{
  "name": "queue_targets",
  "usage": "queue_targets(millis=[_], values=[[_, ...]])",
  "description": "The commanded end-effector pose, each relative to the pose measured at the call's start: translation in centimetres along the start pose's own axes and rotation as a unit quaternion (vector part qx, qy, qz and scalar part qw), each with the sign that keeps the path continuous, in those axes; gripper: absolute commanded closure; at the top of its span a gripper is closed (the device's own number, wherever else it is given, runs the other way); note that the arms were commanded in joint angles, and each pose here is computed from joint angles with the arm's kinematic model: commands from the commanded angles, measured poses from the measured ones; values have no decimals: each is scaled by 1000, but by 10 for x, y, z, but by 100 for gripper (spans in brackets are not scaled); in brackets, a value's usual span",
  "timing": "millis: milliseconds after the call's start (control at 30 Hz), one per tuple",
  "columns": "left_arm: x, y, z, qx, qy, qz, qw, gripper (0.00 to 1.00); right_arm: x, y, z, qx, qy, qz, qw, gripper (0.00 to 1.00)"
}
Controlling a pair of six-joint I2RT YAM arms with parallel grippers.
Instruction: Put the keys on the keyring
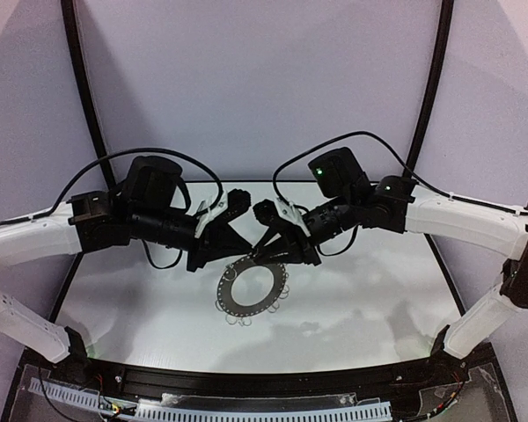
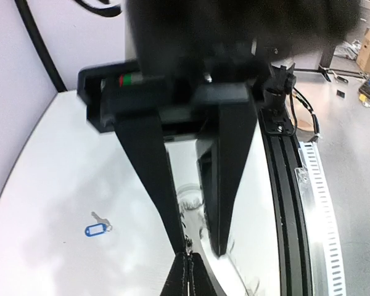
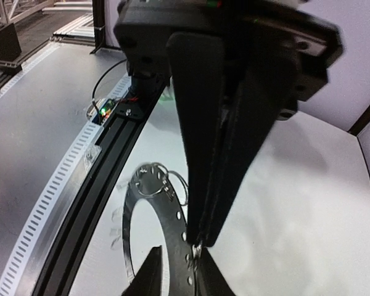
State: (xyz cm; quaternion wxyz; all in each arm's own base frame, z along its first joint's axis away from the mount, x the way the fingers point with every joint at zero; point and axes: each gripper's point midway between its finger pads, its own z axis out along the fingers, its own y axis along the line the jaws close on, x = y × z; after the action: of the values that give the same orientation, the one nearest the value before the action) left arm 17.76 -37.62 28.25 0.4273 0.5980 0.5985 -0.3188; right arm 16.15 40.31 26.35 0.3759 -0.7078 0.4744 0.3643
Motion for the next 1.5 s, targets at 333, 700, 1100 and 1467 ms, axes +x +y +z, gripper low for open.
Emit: queue_targets(millis=[333,700,1100,1467], values=[[-42,6,-46,-82,-126,74,986,99,-16,-12,-44,148,-28,-29,988,2],[-45,7,-49,-91,-154,58,982,99,-48,-4,-51,135,-155,64,977,4],[-55,5,-59,-109,-225,66,966,99,-49,-20,-44,156,-167,74,971,2],[-58,3,-60,-111,-271,72,953,99,-48,-33,-54,204,-173,75,961,3]])
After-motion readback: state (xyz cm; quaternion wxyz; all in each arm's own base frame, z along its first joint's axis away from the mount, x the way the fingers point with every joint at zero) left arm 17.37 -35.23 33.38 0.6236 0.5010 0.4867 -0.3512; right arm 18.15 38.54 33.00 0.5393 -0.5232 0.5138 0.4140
